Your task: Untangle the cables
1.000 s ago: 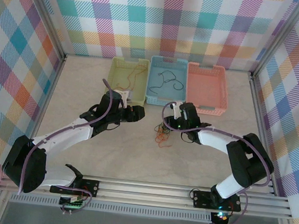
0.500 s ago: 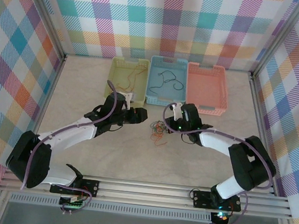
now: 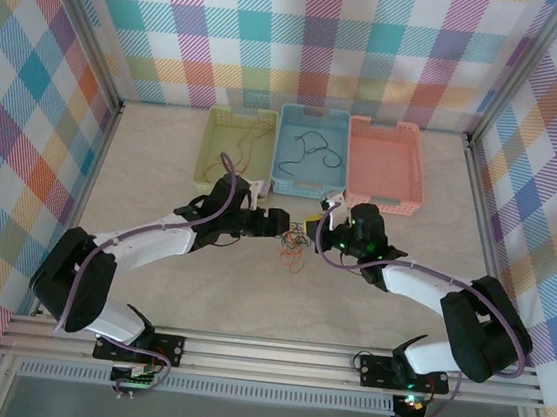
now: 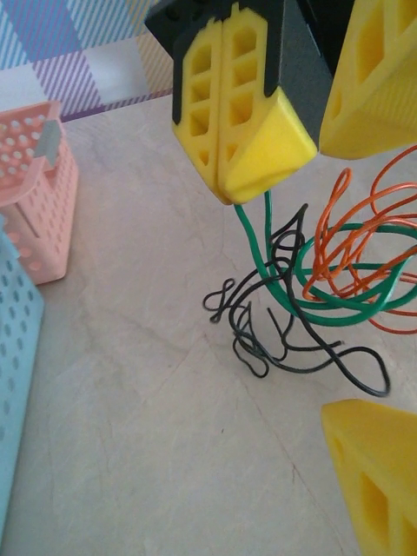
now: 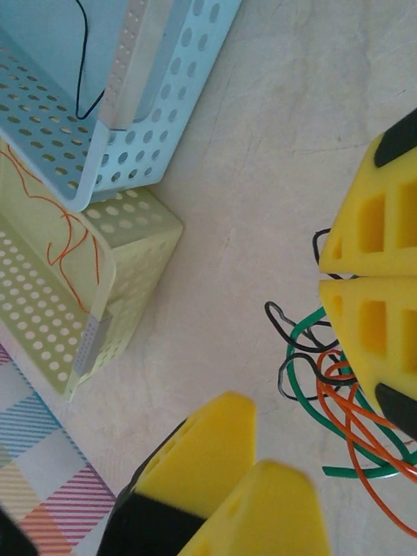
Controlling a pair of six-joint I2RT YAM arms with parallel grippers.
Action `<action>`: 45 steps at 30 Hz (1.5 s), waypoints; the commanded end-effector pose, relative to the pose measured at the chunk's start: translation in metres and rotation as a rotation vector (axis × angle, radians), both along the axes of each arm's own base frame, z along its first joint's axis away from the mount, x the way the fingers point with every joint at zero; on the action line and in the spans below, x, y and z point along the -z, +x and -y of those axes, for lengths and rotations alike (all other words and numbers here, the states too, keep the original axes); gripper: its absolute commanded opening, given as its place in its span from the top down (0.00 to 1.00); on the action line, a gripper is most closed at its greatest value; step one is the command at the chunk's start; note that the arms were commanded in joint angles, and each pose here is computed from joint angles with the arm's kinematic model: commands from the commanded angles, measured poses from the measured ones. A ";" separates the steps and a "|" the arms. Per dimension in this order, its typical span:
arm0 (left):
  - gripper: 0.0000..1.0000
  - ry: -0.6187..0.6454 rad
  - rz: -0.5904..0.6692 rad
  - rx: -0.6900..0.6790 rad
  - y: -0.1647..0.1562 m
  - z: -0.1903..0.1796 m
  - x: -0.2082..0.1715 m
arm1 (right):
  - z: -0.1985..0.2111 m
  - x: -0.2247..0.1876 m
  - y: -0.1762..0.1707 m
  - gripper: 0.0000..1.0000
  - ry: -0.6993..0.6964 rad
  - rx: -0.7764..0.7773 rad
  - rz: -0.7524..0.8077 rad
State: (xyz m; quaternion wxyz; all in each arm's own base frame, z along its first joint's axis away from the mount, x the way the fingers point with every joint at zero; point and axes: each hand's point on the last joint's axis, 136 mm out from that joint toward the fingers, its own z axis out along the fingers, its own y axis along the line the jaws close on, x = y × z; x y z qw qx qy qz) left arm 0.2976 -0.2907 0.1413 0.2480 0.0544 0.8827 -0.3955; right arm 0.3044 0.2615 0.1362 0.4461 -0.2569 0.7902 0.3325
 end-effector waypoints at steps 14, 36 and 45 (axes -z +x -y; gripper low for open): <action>0.36 0.121 -0.156 0.042 -0.005 0.018 0.036 | -0.005 -0.036 -0.014 1.00 0.096 -0.081 0.147; 0.69 0.344 -0.247 -0.119 0.009 -0.027 0.075 | 0.018 -0.057 -0.021 1.00 0.081 0.004 0.255; 0.84 0.344 -0.251 -0.148 0.011 -0.034 0.075 | 0.039 -0.057 -0.012 1.00 0.057 0.138 0.279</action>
